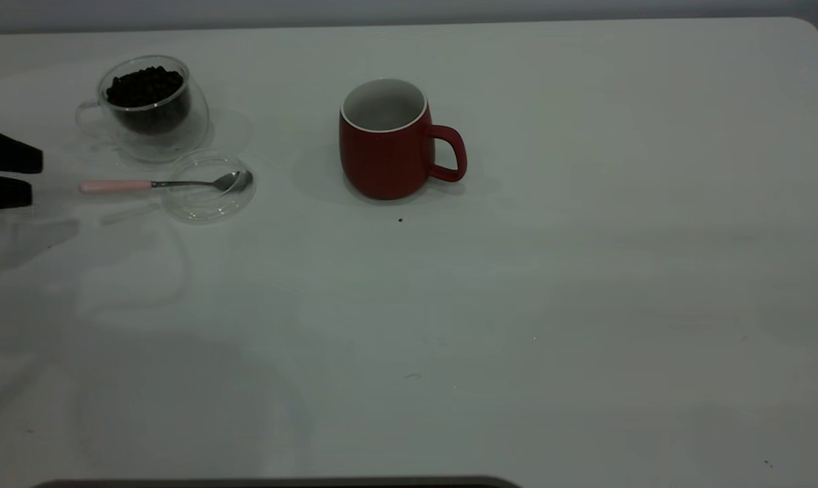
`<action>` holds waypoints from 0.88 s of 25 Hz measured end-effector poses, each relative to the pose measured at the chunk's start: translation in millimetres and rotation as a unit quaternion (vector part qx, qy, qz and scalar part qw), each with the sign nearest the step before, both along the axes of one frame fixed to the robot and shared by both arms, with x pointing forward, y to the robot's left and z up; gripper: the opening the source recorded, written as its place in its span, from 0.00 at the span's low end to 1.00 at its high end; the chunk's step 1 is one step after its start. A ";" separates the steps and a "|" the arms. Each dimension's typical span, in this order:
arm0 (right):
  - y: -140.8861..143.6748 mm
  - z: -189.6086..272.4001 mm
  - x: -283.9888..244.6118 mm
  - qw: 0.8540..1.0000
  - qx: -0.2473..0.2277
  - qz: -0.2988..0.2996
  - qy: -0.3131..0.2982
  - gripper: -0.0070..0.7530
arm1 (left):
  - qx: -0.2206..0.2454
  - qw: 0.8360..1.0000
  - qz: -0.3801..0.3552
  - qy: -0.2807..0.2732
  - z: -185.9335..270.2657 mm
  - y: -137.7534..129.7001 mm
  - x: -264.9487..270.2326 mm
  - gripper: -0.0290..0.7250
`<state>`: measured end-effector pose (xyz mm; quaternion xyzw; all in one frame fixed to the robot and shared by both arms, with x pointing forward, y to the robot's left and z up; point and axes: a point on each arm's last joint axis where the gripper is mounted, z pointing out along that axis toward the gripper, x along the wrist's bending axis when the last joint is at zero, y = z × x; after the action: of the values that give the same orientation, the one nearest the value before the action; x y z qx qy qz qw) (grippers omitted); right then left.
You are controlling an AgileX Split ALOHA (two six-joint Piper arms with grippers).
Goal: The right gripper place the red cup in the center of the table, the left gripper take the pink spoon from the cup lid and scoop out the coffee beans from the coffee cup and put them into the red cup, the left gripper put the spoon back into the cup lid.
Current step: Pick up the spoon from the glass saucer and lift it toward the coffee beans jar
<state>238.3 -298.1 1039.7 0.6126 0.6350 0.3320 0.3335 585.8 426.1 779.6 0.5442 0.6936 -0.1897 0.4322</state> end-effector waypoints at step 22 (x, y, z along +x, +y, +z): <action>0.0 0.0 0.0 1.000 0.000 0.000 0.000 0.59 | 0.003 1.000 -0.021 0.012 -36.0 -53.3 14.4 0.83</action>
<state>238.3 -298.1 1039.7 0.6126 0.6350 0.3320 0.3335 600.2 372.8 743.6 0.5577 0.6878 -0.2034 0.4178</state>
